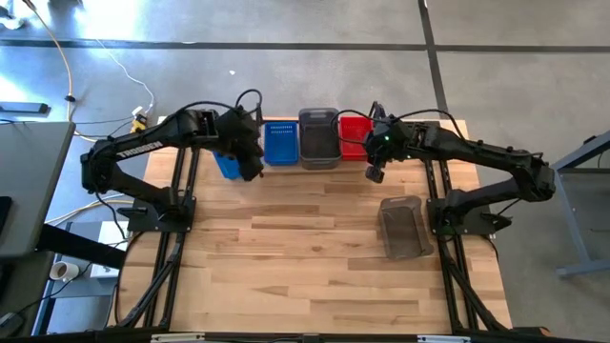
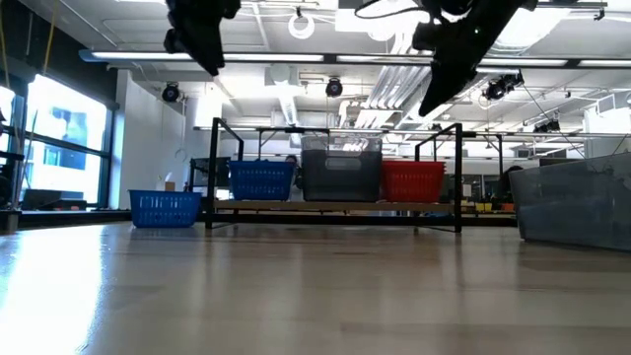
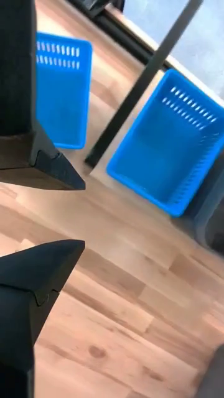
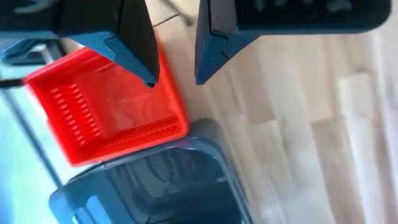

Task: Stack baskets on shelf by color
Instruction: Stack the black bin on the black bins on the shelf

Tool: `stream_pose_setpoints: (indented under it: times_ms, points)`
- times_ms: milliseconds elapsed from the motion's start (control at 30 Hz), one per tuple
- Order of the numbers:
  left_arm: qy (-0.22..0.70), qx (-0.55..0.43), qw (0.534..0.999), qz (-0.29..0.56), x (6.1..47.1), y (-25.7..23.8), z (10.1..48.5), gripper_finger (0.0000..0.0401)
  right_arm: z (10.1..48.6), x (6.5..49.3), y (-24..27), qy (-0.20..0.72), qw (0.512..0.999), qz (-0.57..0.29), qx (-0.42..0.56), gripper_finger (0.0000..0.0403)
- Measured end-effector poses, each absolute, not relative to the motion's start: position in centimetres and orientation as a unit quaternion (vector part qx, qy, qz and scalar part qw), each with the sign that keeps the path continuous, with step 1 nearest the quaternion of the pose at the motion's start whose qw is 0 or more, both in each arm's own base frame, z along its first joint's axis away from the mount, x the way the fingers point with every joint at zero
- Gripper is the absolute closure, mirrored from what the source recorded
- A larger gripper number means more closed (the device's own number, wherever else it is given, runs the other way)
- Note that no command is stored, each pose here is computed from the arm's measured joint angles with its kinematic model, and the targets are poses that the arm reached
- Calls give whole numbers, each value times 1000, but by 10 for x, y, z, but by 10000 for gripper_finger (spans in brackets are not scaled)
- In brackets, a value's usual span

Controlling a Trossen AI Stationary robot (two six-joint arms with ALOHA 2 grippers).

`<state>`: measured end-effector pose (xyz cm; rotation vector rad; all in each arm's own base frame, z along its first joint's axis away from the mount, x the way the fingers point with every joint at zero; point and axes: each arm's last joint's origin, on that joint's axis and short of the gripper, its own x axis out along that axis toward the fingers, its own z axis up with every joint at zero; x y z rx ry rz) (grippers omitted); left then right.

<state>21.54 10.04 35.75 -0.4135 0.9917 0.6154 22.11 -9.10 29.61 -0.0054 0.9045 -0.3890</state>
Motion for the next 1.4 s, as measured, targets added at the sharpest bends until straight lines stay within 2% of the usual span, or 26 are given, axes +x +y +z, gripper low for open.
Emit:
stream_pose_setpoints:
  times_ms: [300,567,733,1200,1400]
  points:
    - [482,-200,806,280,196,81,337,272,298,218,-57,426,870,-198,150,313]
    - [494,-197,803,268,191,70,326,272,289,208,-12,521,803,-121,265,313]
    - [496,-194,805,262,192,67,326,272,286,202,18,559,778,-100,267,313]
    - [493,-202,811,244,198,50,326,272,284,181,80,615,763,-19,200,313]
    - [489,-218,810,239,201,39,326,272,282,170,94,637,755,-6,157,282]
